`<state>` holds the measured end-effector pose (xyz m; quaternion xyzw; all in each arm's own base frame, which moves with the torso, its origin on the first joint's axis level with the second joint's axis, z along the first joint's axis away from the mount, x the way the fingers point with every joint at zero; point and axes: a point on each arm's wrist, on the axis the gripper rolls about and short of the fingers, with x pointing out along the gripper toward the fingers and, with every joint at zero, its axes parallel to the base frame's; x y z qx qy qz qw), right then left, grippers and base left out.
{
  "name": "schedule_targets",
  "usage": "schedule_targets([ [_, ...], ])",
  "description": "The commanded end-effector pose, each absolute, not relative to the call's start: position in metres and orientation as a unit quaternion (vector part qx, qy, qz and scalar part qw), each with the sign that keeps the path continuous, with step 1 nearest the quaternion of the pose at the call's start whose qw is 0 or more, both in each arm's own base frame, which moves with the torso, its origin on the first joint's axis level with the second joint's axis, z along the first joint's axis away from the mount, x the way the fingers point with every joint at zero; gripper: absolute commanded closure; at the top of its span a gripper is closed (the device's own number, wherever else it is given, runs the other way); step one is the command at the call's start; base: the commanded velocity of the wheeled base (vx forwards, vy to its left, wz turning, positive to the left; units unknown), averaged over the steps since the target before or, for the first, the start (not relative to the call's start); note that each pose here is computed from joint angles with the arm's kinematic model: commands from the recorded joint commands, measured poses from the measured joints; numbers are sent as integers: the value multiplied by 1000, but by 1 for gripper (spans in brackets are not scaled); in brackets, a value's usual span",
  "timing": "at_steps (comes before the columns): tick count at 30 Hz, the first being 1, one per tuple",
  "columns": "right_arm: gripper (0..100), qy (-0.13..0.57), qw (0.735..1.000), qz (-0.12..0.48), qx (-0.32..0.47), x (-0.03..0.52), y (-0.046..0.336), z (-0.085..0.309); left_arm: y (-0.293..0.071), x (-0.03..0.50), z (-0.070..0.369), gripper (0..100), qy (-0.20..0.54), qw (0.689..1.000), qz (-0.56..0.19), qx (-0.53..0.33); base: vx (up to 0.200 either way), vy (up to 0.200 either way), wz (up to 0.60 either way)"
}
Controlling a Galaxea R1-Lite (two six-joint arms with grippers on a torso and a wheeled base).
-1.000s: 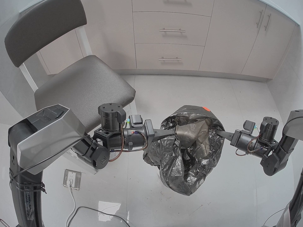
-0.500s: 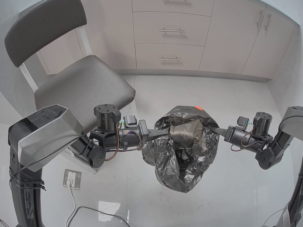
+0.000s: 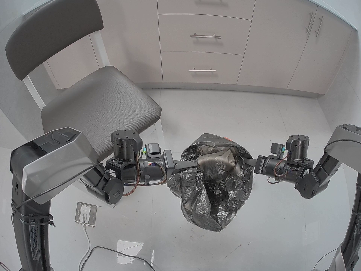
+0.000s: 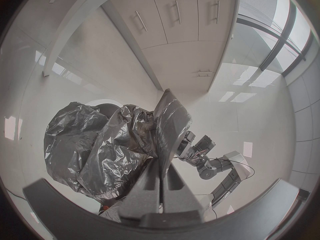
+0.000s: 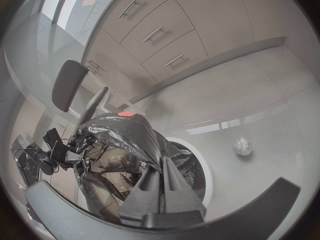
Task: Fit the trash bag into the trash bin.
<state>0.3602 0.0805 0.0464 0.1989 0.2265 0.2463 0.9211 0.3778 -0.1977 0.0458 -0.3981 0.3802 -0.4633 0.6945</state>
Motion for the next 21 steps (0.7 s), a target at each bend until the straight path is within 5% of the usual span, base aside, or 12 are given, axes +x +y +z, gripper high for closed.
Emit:
schedule_targets([
  [1, 100, 227, 922, 247, 192, 361, 84, 48, -197, 376, 40, 100, 388, 693, -458, -399, 0, 0, 0],
  [21, 100, 262, 939, 169, 148, 347, 68, 28, -199, 386, 6, 100, 390, 707, -458, -372, 0, 0, 0],
])
